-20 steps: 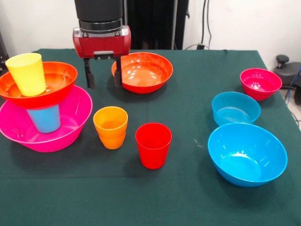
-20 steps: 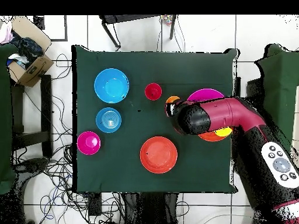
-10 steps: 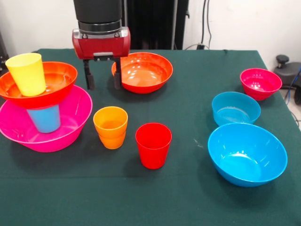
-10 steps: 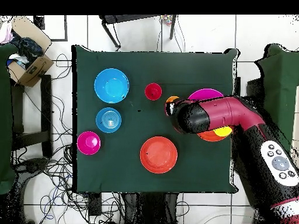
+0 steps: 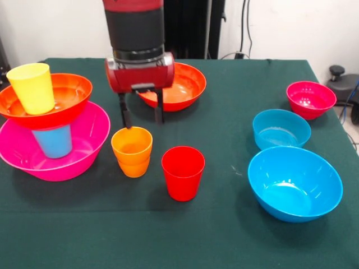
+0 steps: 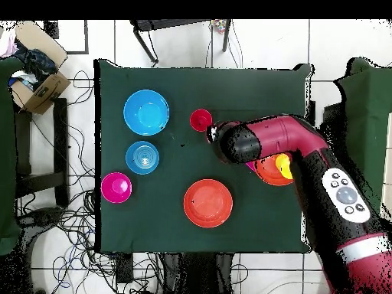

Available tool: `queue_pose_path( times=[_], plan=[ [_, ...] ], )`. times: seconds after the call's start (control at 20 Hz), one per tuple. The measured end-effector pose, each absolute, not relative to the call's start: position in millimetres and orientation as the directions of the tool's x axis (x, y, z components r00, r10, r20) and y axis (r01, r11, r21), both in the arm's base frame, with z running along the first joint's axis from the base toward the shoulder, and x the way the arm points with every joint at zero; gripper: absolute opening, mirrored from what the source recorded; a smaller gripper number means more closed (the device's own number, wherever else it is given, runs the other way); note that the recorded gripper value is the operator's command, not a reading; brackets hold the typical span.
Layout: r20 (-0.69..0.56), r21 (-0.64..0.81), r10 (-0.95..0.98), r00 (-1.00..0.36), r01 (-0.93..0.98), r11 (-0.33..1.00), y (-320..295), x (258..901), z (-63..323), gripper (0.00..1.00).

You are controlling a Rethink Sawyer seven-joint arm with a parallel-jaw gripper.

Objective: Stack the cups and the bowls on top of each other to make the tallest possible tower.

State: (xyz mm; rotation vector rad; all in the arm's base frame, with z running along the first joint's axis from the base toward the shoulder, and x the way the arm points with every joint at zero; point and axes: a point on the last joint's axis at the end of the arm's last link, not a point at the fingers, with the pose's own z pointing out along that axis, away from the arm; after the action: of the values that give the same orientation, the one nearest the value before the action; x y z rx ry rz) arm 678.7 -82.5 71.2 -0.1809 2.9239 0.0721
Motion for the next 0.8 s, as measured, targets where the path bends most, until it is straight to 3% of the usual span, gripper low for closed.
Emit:
queue_pose_path(
  times=[0.45,0.8],
  plan=[
    [-0.205,0.062,-0.125,-0.971,-0.14,0.988,-65.8,690.4,25.9,1.0],
    [-0.195,0.072,-0.125,-0.973,-0.141,0.987,-63.3,687.1,14.8,1.0]
  ],
)
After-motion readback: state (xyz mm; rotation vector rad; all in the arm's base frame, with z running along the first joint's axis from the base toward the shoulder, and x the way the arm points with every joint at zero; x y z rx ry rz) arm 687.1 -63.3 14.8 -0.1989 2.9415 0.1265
